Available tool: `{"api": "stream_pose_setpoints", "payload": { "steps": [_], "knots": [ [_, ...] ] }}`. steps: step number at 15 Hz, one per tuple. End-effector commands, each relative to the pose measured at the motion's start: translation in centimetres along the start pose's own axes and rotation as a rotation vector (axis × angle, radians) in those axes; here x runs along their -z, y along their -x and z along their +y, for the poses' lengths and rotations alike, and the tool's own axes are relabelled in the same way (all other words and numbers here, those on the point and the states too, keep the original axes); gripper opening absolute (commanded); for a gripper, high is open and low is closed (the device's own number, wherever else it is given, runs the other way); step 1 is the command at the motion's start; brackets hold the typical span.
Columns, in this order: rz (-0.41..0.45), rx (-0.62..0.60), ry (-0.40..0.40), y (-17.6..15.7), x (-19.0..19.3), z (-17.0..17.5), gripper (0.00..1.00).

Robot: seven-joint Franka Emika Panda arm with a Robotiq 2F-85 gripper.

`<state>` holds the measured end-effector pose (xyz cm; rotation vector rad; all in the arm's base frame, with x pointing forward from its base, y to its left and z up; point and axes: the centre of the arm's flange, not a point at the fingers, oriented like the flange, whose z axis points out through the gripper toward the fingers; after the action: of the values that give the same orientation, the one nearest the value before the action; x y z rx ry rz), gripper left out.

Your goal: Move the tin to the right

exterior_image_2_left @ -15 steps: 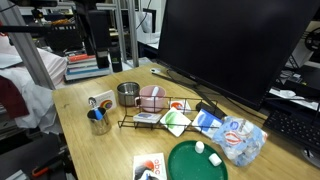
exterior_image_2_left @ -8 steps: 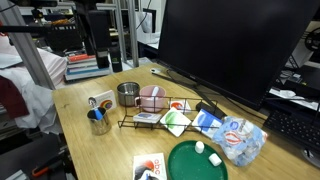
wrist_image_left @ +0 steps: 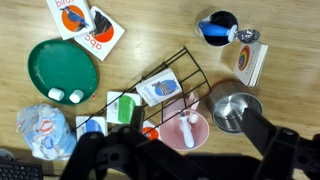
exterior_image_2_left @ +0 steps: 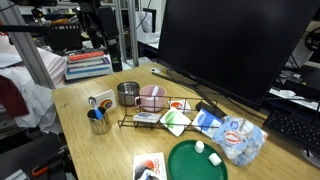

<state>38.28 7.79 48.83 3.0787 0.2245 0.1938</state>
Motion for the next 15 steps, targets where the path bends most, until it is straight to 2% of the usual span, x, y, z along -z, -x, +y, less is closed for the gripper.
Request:
{"api": "stream_pose_setpoints", "payload": {
  "steps": [1,2,11,15],
  "knots": [
    [0.016,0.056,0.032,-2.9,-1.2,-2.0,1.0],
    [0.016,0.036,0.014,-1.1,-0.8,-1.6,1.0],
    [0.026,0.043,0.005,-2.8,-1.6,-2.4,1.0],
    [0.016,0.096,-0.018,-5.1,-2.4,-6.0,1.0]
  ]
}}
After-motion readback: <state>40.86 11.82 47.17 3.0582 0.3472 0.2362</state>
